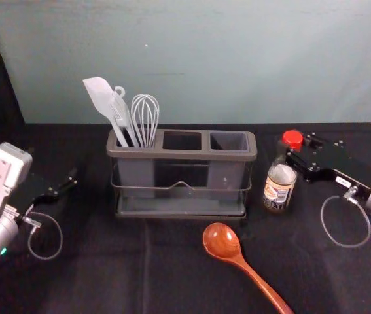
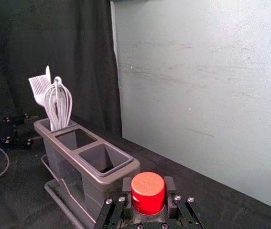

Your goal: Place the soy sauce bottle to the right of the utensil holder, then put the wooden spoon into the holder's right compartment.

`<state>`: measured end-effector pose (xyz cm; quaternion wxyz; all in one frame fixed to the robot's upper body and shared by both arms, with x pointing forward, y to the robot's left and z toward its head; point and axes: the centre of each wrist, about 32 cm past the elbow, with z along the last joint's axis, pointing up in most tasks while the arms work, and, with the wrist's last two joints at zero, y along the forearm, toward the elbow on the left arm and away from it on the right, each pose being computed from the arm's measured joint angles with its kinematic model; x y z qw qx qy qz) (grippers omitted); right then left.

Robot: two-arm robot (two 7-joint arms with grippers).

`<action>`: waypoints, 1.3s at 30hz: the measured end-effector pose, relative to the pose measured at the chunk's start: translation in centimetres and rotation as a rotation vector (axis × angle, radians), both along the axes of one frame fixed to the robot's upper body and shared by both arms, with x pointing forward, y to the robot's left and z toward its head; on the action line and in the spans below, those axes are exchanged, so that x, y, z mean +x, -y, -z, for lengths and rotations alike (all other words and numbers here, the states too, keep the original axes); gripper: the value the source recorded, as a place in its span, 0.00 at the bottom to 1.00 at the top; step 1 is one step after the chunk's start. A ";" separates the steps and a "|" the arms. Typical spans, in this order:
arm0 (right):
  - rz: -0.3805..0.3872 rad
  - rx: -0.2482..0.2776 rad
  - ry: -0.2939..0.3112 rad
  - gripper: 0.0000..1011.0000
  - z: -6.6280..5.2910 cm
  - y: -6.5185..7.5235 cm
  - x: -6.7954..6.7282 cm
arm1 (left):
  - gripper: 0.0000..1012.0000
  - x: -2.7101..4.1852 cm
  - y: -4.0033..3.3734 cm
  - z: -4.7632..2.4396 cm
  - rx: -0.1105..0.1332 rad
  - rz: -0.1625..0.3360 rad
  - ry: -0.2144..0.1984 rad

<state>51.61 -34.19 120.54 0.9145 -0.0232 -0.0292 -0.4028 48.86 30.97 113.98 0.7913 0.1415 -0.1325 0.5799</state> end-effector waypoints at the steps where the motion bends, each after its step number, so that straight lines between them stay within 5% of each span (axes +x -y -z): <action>1: -0.002 0.002 -0.002 0.39 0.1 0.0 0.1 | 1.00 0.00 0.00 0.00 0.000 0.000 0.000; 18: 0.003 -0.005 -0.012 0.39 1.5 0.1 1.7 | 1.00 0.00 0.00 0.00 0.000 0.000 0.000; 39: -0.024 -0.011 0.001 0.39 1.6 -0.1 2.1 | 1.00 0.00 0.00 0.00 0.000 0.000 0.000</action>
